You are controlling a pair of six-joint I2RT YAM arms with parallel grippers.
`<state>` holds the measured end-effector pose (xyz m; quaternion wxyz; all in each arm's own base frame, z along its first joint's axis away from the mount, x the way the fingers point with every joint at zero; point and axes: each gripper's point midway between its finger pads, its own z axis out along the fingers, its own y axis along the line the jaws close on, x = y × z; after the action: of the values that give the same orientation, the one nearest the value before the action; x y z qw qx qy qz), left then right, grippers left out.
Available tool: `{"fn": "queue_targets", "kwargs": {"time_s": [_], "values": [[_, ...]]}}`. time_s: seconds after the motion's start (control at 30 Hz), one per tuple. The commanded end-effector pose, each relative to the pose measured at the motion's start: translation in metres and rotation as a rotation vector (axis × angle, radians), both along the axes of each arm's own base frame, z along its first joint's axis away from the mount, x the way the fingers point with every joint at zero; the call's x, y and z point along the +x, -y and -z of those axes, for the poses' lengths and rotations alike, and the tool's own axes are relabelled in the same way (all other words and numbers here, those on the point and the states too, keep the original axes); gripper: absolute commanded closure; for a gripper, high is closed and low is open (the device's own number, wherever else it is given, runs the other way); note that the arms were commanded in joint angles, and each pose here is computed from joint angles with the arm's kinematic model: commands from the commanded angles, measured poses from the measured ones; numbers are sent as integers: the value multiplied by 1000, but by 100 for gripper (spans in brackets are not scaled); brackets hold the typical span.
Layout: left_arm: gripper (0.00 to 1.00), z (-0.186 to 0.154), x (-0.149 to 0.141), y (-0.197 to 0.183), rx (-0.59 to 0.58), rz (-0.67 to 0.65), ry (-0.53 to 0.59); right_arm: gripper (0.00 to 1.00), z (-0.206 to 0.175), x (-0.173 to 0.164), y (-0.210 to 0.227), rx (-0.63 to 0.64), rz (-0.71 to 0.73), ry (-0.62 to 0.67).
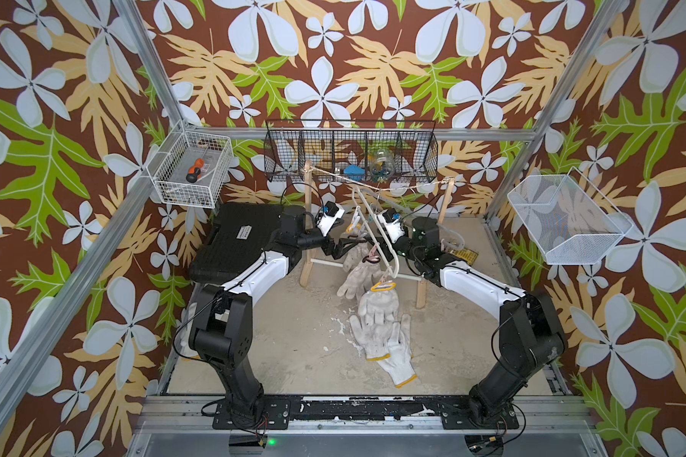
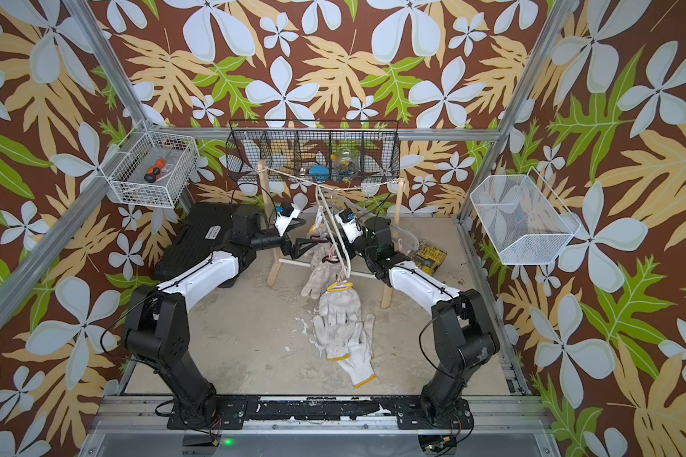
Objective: Clip the gloves onto a hanger to dry
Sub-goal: Clamp the glove onto the hanger.
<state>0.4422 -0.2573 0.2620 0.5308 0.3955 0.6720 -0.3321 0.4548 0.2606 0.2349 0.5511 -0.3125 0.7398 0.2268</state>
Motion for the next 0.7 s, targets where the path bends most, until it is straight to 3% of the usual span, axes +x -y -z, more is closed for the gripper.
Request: {"fn": "queue_targets", "kwargs": {"time_s": [0.0,0.33,0.67], "values": [[0,-6,-2,-4,17,-17,33,50,-5,2,6,14,38,3],[0,-7,-16,-26,85,-131,9,49,2,-17,48,-30,152,-73],[0,-6,-44,-44,83,-204,-26,51,47,-87,70,-106,107,-208]]}}
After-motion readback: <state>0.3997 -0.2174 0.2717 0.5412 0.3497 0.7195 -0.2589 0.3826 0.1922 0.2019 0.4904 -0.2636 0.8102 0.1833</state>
